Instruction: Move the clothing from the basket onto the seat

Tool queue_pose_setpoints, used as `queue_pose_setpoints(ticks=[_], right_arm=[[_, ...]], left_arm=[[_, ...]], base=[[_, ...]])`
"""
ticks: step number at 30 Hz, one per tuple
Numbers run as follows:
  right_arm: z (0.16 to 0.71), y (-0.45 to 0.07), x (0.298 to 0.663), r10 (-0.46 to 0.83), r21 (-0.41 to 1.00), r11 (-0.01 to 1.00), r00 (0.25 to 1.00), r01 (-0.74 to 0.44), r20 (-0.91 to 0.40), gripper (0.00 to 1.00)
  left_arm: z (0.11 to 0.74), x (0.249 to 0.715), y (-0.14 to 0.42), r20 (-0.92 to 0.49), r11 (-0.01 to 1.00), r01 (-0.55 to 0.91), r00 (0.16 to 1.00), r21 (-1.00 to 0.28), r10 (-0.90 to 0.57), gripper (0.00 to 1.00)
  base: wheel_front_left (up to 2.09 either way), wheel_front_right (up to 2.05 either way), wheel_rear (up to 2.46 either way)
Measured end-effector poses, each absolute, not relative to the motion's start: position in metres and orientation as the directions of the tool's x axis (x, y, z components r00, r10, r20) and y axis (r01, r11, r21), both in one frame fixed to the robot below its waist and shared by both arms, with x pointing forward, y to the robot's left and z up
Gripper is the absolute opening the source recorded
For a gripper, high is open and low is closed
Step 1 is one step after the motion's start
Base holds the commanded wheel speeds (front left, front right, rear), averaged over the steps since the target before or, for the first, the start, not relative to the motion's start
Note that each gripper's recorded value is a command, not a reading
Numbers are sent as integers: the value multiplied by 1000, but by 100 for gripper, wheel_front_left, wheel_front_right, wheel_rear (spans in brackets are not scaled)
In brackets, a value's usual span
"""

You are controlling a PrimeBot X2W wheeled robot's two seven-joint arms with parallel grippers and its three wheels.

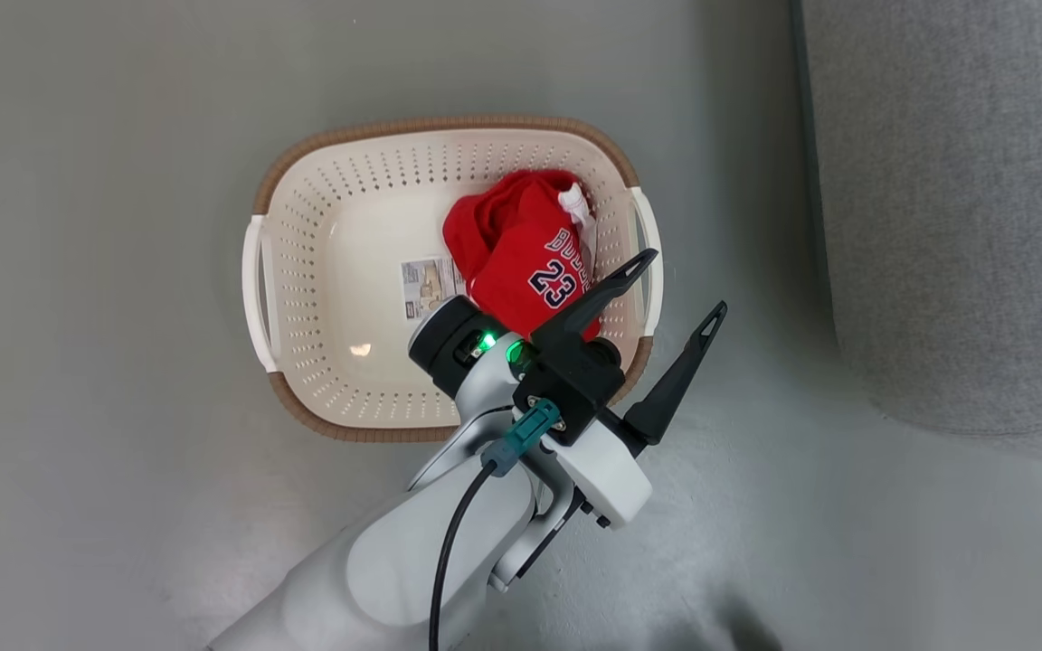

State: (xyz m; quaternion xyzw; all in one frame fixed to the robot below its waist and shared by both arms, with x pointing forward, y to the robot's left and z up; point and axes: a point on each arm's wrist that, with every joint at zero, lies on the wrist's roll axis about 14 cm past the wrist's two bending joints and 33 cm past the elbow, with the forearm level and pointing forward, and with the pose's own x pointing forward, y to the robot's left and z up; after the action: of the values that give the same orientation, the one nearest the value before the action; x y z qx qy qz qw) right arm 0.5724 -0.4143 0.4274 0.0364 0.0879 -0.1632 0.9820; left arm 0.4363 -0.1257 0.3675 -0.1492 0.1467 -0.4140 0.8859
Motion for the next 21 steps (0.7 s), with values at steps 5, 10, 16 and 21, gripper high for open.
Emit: queue_pose_setpoints(ticks=[5,10,16,21], right_arm=[[445,-412,562,-305,58,947,939,317,-157,100],[464,-409,547,-295,65,950,946,305,-132,100],[488,-398,524,-273,87,956,958,280,-89,100],[505,-384,507,-244,114,962,968,249,-49,100]], left_arm=[[382,434,-123,-121,617,692,623,-375,-772,100],[399,434,-115,-105,639,681,651,-358,-752,100],[421,431,-96,-92,688,645,704,-332,-705,100],[434,429,-72,-92,747,591,762,-305,-641,100]], base=[[0,0,0],[0,0,0],[0,0,0],[0,0,0]])
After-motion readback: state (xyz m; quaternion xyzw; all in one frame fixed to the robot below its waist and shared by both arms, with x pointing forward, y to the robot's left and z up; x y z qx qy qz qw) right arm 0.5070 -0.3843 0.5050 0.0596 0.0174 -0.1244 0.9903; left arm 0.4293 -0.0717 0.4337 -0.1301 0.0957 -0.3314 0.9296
